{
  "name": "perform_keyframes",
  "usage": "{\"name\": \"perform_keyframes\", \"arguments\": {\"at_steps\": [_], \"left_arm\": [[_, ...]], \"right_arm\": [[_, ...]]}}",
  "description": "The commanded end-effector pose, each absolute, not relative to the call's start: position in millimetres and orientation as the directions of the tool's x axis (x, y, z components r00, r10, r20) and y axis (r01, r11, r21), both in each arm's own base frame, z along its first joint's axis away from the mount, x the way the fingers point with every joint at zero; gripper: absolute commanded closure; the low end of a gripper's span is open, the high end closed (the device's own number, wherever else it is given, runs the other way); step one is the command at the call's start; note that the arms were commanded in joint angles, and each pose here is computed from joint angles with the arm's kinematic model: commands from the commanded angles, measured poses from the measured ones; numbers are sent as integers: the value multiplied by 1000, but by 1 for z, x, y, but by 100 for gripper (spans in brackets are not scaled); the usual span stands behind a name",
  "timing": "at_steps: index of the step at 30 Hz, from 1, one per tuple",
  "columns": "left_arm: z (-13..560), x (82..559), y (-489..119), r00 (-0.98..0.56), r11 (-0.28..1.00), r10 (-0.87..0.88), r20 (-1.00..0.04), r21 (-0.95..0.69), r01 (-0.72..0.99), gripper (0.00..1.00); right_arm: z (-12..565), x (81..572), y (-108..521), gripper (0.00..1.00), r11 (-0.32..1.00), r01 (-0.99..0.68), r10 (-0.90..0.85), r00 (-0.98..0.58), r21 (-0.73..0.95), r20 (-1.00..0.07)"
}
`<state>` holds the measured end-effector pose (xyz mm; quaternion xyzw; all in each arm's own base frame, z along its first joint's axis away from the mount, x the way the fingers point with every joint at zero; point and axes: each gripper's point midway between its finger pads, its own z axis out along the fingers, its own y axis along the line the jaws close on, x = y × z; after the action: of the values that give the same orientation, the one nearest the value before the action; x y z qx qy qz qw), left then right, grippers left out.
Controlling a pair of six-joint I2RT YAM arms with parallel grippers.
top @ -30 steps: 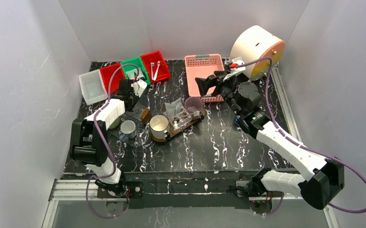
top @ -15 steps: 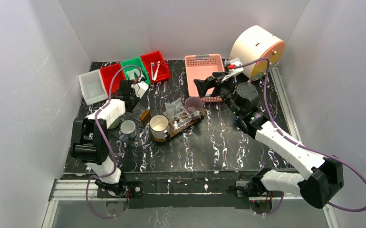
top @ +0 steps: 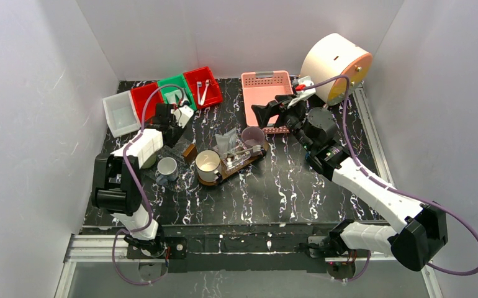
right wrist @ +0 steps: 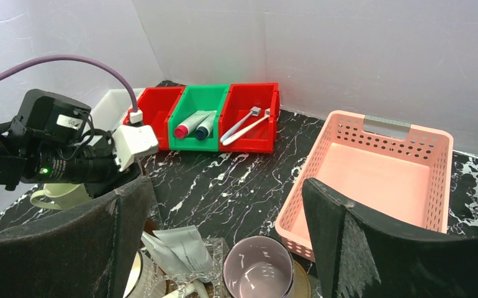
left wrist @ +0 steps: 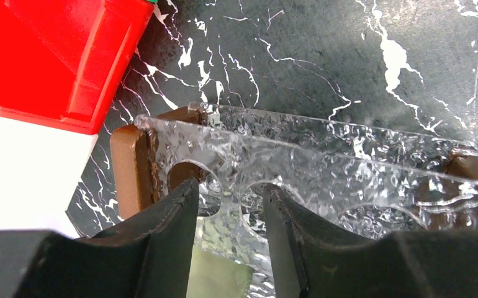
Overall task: Prepare toiletry sets of a toothbrush and toothpaste on the tray
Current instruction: Place the toothpaste holder at the center of the board, then pick up the toothpaste from the storage box.
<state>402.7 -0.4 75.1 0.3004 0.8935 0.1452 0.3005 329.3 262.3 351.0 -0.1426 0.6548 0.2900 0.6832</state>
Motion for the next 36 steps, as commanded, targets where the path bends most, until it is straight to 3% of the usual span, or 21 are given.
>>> {"name": "perform_keyframes", "arguments": {"at_steps": [1, 10, 17, 25, 36], "left_arm": [[106, 401, 0, -624, 791, 608, -490, 442, 423, 57], [143, 401, -2, -578, 810, 584, -569, 452, 374, 44], [199, 423, -12, -502, 927, 373, -780, 339, 162, 22], [219, 460, -22, -484, 993, -39, -874, 18, -114, 23], [176, 518, -36, -484, 929, -343, -805, -214, -303, 28]], "right_arm": [[369, 329, 264, 2, 781, -595, 245, 14, 189, -969], [370, 329, 264, 1, 782, -594, 242, 10, 189, -970], [373, 330, 256, 2, 802, -568, 243, 27, 186, -970], [368, 329, 248, 2, 821, -540, 237, 29, 184, -971], [357, 331, 243, 1, 841, -515, 213, 31, 167, -977]]}}
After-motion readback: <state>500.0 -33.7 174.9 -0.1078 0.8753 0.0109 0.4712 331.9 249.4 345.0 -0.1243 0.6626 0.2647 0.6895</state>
